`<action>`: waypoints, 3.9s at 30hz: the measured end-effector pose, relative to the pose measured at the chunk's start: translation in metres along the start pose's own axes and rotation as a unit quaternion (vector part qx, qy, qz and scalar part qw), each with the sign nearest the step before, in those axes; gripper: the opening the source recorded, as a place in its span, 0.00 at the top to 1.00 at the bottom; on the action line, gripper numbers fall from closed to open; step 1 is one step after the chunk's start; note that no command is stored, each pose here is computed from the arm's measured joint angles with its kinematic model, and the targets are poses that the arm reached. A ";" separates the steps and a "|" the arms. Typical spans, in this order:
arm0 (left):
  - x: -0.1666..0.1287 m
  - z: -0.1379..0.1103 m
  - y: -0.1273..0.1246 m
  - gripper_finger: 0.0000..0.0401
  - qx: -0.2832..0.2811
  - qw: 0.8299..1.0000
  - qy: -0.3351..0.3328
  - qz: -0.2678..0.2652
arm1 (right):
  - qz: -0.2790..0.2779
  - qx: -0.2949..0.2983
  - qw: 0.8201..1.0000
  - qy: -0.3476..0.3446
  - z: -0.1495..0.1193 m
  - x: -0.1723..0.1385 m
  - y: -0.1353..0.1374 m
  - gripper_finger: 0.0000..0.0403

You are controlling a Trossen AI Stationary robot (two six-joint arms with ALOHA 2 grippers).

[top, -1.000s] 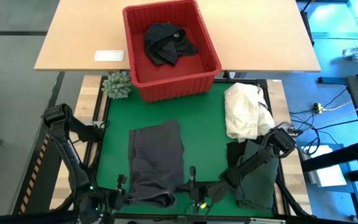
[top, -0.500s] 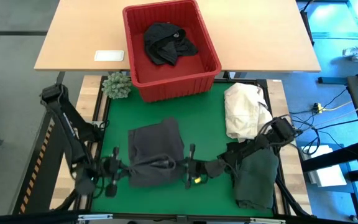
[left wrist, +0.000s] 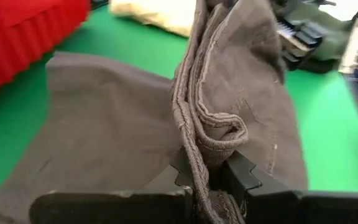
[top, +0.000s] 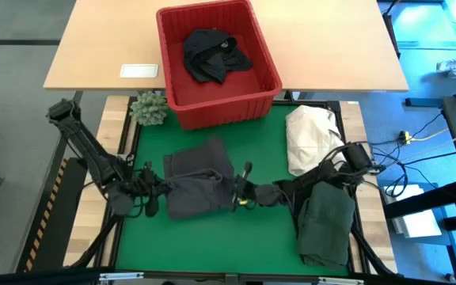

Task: Fold laundry
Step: Fold the gray pants

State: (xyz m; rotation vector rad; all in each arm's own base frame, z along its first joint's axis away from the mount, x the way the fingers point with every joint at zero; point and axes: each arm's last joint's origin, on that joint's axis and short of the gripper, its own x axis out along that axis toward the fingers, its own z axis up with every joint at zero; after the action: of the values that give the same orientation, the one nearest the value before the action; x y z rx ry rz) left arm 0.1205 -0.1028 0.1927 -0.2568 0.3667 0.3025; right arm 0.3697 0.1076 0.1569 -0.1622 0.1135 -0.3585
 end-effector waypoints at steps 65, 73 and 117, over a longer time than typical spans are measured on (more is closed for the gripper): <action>0.013 0.037 -0.062 0.94 -0.031 0.976 -0.002 -0.214 | 0.158 -0.024 0.986 0.044 0.039 -0.082 0.067 1.00; 0.023 0.043 -0.046 0.94 0.042 0.997 -0.067 -0.021 | -0.031 -0.109 0.989 0.097 0.038 -0.068 0.032 1.00; 0.068 0.006 0.010 0.65 0.005 0.985 0.164 -0.053 | 0.094 -0.005 0.948 0.303 -0.060 -0.026 0.028 1.00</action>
State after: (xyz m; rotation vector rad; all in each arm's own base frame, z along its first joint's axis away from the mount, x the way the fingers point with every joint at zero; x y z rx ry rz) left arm 0.1796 -0.0748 0.1700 -0.3164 0.6773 0.1526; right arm 0.3471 0.1342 0.0953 -0.0441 0.7351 -0.2077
